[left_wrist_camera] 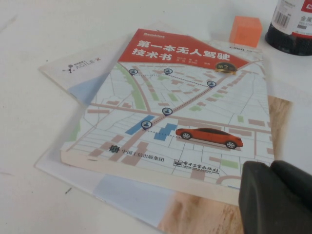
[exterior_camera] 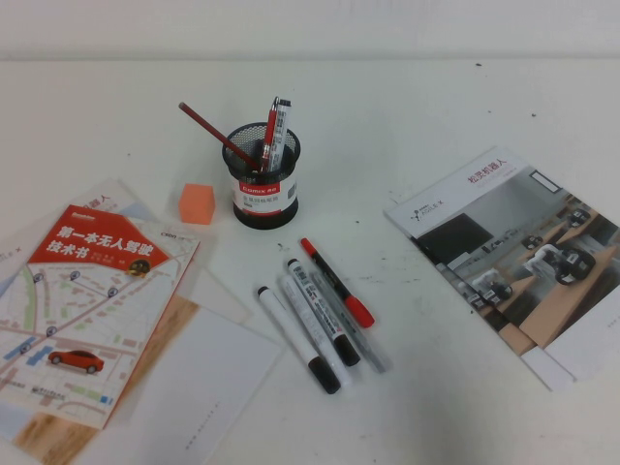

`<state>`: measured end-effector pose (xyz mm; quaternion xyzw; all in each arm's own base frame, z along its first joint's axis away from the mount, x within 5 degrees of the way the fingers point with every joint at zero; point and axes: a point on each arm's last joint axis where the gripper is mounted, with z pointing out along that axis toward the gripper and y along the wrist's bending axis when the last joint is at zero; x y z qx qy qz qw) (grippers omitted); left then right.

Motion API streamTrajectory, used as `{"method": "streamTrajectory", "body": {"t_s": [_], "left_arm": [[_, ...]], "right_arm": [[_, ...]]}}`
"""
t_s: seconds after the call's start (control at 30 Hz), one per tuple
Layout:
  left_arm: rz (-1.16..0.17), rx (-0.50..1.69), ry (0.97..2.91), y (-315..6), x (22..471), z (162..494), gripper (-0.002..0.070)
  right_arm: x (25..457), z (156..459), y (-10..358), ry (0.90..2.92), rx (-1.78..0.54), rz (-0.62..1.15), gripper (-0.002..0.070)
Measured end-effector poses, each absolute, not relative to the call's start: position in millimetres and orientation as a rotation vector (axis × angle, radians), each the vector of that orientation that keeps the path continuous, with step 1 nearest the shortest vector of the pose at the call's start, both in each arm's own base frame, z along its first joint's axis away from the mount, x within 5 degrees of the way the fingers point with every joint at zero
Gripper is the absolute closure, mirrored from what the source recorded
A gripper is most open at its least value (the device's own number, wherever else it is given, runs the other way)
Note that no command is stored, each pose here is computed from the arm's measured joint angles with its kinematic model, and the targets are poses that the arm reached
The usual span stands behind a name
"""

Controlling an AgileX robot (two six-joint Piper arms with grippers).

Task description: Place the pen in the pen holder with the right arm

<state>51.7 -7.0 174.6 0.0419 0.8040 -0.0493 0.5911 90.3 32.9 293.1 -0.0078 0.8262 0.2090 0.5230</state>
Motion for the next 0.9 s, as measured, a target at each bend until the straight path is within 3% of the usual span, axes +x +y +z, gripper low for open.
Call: {"method": "streamTrajectory", "body": {"t_s": [0.2, 0.33, 0.47, 0.6, 0.77, 0.9], "left_arm": [[-0.115, 0.097, 1.871, -7.0, 51.7, 174.6, 0.0676], [-0.115, 0.097, 1.871, -7.0, 51.7, 174.6, 0.0676], [-0.115, 0.097, 1.871, -7.0, 51.7, 174.6, 0.0676], [-0.115, 0.097, 1.871, -7.0, 51.7, 174.6, 0.0676], [-0.115, 0.097, 1.871, -7.0, 51.7, 174.6, 0.0676], [-0.115, 0.097, 1.871, -7.0, 51.7, 174.6, 0.0676]], "right_arm": [[169.6, 320.3, 45.9, 2.339, -0.282, 0.489, 0.0696], [223.2, 309.7, 69.7, 2.609, -0.512, 0.564, 0.0696], [272.0, 295.4, 105.5, 2.803, -0.766, 0.449, 0.0696], [315.4, 280.9, 151.6, 2.826, -0.911, 0.310, 0.0696], [355.7, 267.7, 206.8, 2.759, -1.022, 0.280, 0.0687], [375.7, 255.6, 241.3, 2.706, -1.083, 0.280, 0.0598]]}}
